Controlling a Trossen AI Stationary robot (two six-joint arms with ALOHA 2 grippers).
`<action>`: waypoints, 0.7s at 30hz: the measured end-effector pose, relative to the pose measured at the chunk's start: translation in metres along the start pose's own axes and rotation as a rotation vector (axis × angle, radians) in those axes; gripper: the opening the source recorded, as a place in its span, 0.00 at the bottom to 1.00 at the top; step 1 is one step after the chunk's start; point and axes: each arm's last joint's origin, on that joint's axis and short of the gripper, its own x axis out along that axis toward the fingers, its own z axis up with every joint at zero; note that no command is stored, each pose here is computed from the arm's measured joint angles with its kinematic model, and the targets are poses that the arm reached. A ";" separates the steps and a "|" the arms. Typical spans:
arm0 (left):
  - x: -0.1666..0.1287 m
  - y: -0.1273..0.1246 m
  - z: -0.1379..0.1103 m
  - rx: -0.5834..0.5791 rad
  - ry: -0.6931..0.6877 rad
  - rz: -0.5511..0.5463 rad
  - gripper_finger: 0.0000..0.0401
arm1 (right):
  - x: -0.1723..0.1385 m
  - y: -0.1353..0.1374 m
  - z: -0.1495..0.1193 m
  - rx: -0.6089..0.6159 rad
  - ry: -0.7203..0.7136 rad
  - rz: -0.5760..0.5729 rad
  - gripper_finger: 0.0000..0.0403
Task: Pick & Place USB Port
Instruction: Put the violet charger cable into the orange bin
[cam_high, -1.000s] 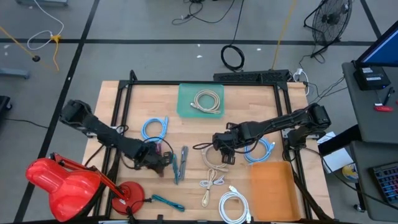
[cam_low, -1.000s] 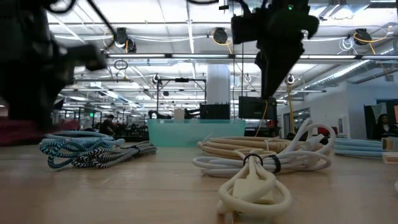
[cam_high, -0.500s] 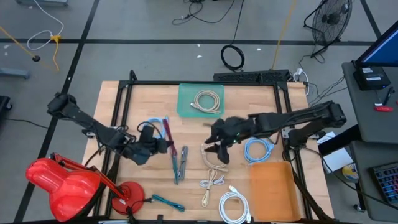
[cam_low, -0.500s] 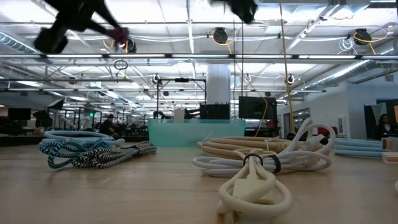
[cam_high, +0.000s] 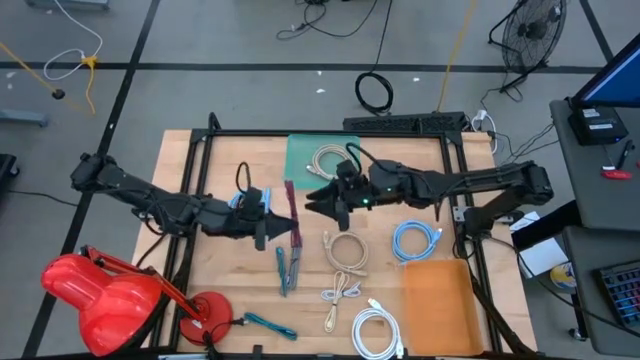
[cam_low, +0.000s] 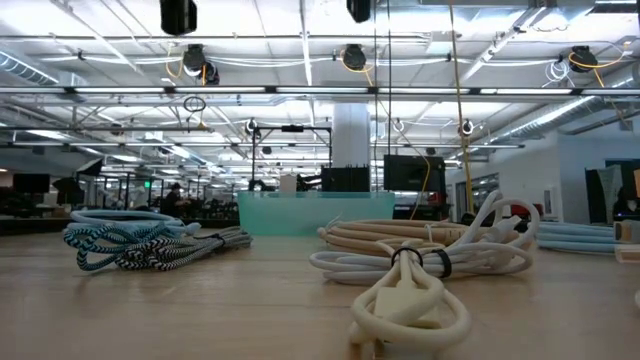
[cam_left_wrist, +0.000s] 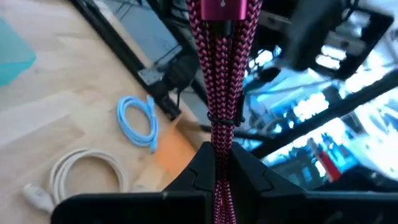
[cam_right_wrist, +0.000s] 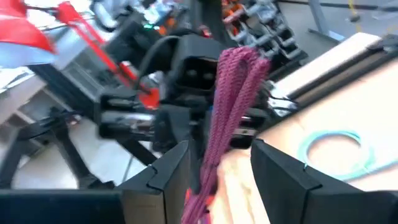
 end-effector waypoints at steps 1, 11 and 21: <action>0.001 0.002 0.001 0.007 0.011 0.004 0.04 | 0.002 -0.002 0.000 0.014 -0.003 -0.002 0.40; 0.007 0.009 0.016 0.024 0.040 -0.067 0.04 | 0.012 -0.007 -0.005 0.091 -0.040 -0.041 0.45; 0.009 0.011 0.023 0.026 0.046 -0.109 0.04 | 0.013 -0.008 -0.005 0.071 -0.061 -0.080 0.55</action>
